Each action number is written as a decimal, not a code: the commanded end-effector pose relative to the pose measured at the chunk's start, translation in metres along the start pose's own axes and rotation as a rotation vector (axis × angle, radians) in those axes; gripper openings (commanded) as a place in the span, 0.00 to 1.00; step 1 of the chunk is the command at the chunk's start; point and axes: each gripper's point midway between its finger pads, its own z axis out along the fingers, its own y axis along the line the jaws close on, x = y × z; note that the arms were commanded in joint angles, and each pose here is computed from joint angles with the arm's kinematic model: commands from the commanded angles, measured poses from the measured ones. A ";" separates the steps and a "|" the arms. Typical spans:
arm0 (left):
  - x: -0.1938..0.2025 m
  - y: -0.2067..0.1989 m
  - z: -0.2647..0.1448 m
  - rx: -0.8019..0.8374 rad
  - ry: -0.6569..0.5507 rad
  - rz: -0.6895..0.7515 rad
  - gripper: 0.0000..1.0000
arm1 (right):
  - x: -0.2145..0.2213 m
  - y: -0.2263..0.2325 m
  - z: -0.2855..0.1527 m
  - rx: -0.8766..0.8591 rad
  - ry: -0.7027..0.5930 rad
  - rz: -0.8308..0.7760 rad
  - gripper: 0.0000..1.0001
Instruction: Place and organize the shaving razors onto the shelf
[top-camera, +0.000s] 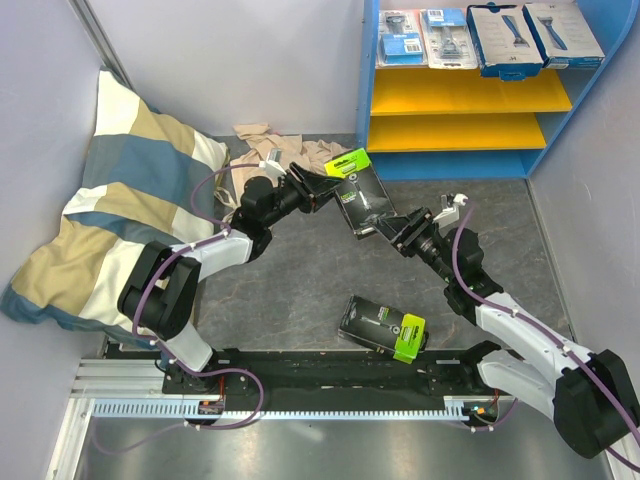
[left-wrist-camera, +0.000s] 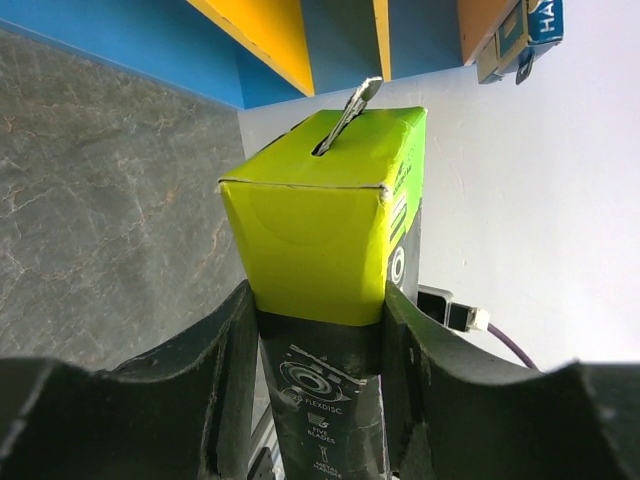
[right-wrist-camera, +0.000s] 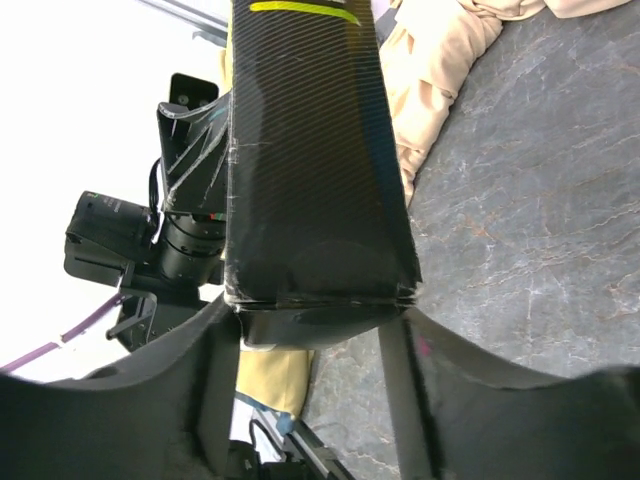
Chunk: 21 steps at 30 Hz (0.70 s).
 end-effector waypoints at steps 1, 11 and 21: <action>-0.008 -0.047 -0.003 0.153 -0.032 0.064 0.12 | -0.013 0.024 0.001 -0.070 -0.045 -0.017 0.48; 0.002 -0.039 -0.009 0.162 -0.003 0.104 0.57 | -0.018 0.035 -0.004 -0.118 -0.068 -0.035 0.23; 0.005 -0.008 -0.027 0.070 -0.010 0.148 0.80 | -0.026 0.046 -0.008 -0.142 -0.087 -0.054 0.16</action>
